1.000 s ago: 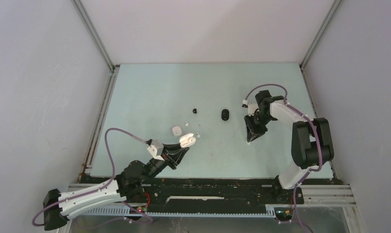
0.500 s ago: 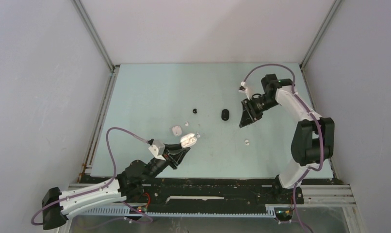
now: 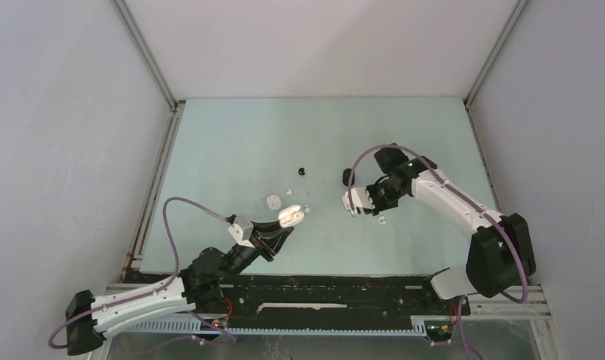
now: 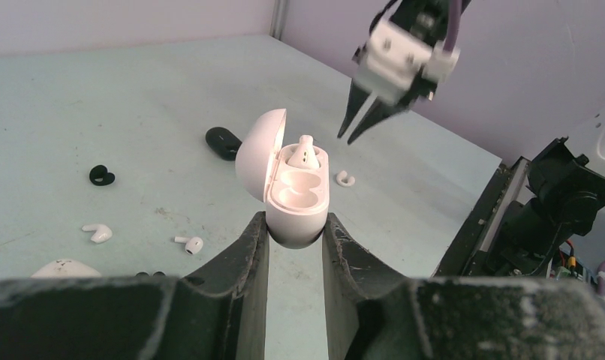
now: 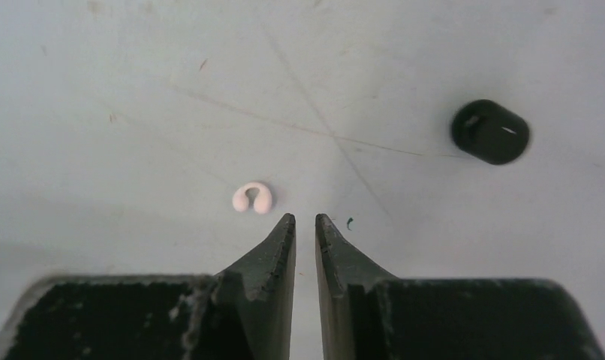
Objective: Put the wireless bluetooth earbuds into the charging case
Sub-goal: Turn over the left earbud at the center of the board.
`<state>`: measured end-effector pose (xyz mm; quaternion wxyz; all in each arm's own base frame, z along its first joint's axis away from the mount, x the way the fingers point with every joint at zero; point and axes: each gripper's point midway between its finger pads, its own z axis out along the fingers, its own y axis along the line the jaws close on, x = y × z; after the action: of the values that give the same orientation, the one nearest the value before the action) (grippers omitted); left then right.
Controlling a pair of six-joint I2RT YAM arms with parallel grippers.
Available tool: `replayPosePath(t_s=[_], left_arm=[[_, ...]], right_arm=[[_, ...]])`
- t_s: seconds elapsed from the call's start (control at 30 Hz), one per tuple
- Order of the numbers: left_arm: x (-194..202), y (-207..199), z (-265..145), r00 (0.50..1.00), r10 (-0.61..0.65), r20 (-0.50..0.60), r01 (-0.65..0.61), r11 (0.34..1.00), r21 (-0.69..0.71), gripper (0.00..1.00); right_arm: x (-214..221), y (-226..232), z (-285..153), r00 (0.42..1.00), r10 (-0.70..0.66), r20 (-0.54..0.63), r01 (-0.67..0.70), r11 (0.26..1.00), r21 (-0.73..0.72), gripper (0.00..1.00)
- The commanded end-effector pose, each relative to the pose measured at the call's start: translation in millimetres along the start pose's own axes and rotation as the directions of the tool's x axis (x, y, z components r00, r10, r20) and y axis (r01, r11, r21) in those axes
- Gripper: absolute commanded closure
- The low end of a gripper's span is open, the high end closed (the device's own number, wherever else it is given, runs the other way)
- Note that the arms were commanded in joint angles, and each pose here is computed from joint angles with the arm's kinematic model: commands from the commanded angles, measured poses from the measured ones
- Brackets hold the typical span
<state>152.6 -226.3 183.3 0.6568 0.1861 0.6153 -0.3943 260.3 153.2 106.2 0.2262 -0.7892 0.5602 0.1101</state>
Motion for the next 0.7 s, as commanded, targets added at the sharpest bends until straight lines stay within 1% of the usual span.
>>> replayPosePath(t_s=[0.0,0.17,0.27,0.43,0.67], left_arm=[[43.7,18.0,-13.3,0.997,0.033,-0.065,-0.035,0.999,-0.036,1.0],[43.5,19.1,-13.6,0.997,0.034,-0.063,-0.037,0.998,-0.041,1.0],[43.4,19.5,-13.5,0.997,0.036,-0.064,-0.038,0.998,-0.043,1.0],[43.3,19.7,-13.5,0.997,0.036,-0.063,-0.039,0.998,-0.044,1.0],[43.6,20.2,-13.5,0.997,0.035,-0.064,-0.038,0.998,-0.046,1.0]], right_arm=[[35.9,-17.8,17.7,0.939,-0.284,-0.193,0.281,0.959,-0.046,0.81],[53.2,-9.1,36.4,0.92,-0.321,-0.223,0.296,0.945,-0.14,0.74],[62.9,-0.1,44.1,0.906,-0.347,-0.243,0.307,0.933,-0.189,0.68],[83.7,11.1,52.9,0.895,-0.341,-0.286,0.274,0.928,-0.251,0.59],[89.2,24.6,59.6,0.905,-0.316,-0.285,0.233,0.929,-0.288,0.55]])
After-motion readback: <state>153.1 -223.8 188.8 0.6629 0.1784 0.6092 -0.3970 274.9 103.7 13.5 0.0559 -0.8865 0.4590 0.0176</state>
